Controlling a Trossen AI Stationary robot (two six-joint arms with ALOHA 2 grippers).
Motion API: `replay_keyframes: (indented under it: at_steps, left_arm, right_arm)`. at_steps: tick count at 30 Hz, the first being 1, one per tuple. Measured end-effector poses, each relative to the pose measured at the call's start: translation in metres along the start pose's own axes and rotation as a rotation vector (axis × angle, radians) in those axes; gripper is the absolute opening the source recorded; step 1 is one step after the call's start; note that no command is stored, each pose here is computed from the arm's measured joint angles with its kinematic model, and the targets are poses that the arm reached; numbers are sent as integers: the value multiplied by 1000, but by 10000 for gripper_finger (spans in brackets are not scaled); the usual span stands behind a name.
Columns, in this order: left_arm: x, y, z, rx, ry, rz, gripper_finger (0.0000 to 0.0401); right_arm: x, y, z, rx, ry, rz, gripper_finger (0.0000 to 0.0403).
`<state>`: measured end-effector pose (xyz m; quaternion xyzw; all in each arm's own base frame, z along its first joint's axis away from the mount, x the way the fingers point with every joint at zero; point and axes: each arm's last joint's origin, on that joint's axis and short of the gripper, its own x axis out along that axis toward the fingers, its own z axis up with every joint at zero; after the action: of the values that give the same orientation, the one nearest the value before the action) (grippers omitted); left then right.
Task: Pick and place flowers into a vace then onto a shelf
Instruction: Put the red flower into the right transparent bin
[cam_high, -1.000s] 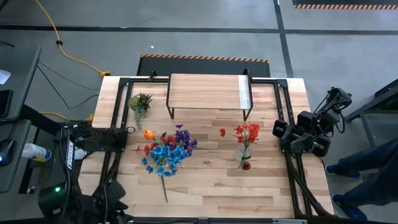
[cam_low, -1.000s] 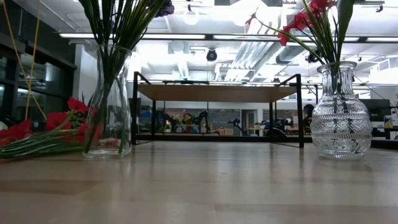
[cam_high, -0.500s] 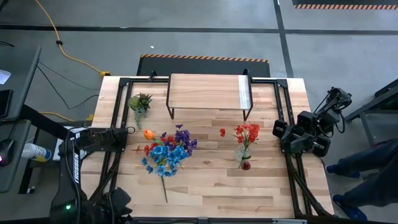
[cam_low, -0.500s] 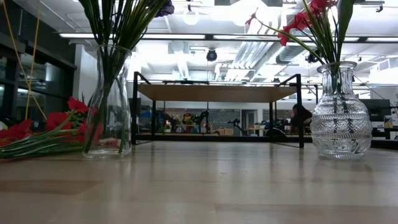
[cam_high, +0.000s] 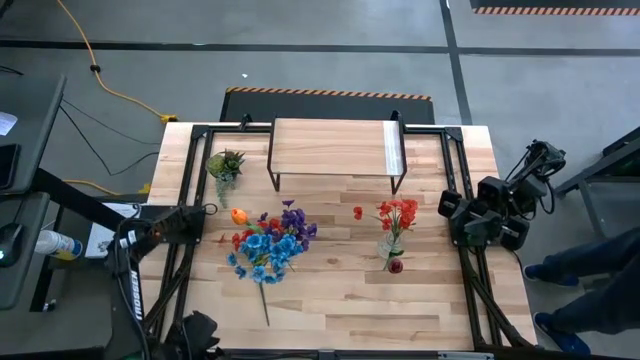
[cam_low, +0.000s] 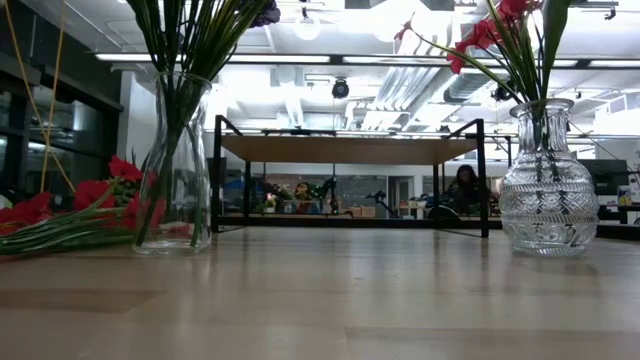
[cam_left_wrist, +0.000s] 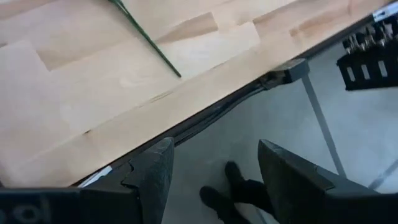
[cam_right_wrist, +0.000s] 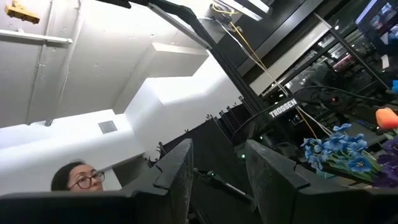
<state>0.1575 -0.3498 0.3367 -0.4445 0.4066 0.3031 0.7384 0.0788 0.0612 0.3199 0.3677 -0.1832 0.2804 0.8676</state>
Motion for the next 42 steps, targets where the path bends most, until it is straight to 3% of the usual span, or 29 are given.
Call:
replay_keyframes:
  at_steps: [6, 11, 19, 24, 34, 42]
  left_arm:
    - [18, -6, -2, -158, -40, 23, 266]
    - [45, -22, 8, -239, -76, 73, 266]
    - [91, -39, 24, -304, -93, 215, 266]
    - [114, -41, 13, -307, -82, 245, 262]
    - [152, -36, -5, -266, -142, 309, 217]
    - [171, -35, 13, -260, -208, 378, 211]
  right_arm:
    - [0, 2, 1, -5, -4, 36, 138]
    - [1, 9, 7, -53, 3, 160, 138]
    - [7, 36, 39, -102, 49, 345, 138]
    - [11, 48, 58, -128, 160, 298, 138]
    - [28, 65, 81, -192, 245, 243, 138]
    - [45, 68, 77, -199, 303, 217, 138]
